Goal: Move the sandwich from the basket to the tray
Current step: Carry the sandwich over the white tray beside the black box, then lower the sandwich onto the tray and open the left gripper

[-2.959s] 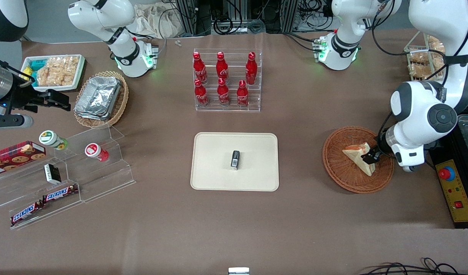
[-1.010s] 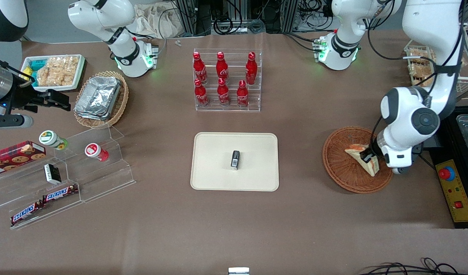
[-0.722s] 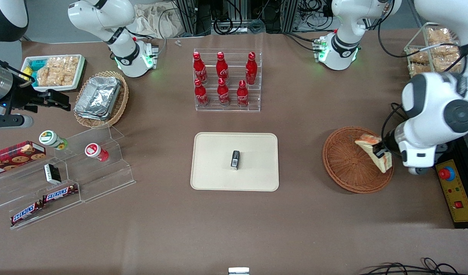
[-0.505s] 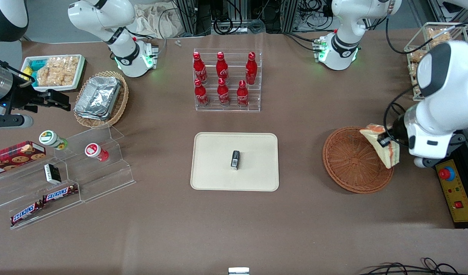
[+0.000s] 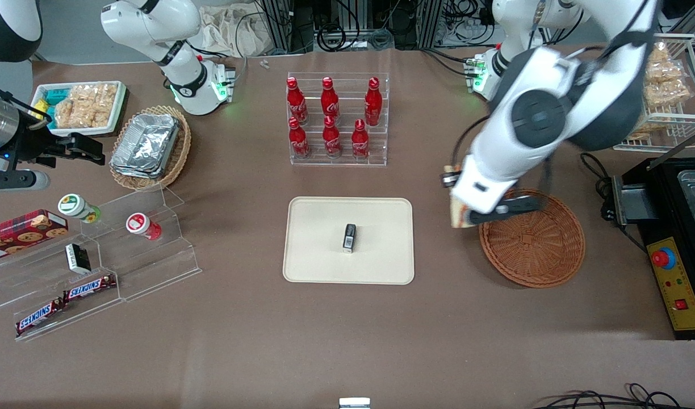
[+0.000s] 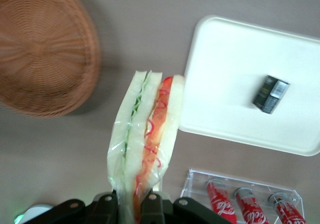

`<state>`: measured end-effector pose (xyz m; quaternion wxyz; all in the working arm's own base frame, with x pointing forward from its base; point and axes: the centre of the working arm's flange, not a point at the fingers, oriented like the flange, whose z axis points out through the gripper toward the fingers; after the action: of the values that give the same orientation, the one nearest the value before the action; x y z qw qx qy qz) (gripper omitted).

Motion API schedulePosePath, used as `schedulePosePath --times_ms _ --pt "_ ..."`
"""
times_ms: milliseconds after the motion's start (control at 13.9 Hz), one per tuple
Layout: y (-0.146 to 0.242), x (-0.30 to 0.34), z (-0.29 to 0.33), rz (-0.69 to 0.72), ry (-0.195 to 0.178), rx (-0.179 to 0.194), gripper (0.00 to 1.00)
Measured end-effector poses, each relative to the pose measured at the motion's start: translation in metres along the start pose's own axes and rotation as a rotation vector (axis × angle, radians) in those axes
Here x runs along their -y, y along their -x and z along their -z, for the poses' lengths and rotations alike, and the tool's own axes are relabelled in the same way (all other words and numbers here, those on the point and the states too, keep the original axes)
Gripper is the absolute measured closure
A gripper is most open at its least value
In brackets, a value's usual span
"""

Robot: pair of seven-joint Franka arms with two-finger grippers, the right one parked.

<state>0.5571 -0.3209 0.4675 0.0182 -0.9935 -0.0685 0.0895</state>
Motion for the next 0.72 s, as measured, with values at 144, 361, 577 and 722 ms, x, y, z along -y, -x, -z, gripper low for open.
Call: schedulePosePath --times_ms 144,361,577,722 --pt "0.000 -0.047 -0.052 -0.072 -0.031 -0.025 0.84" --pt "0.005 -0.098 -0.121 -0.115 -0.025 -0.023 0.84" --pt "-0.008 -0.113 -0.171 -0.117 0.027 -0.025 0.84" --pt "-0.018 -0.112 -0.195 -0.107 0.054 -0.034 0.84"
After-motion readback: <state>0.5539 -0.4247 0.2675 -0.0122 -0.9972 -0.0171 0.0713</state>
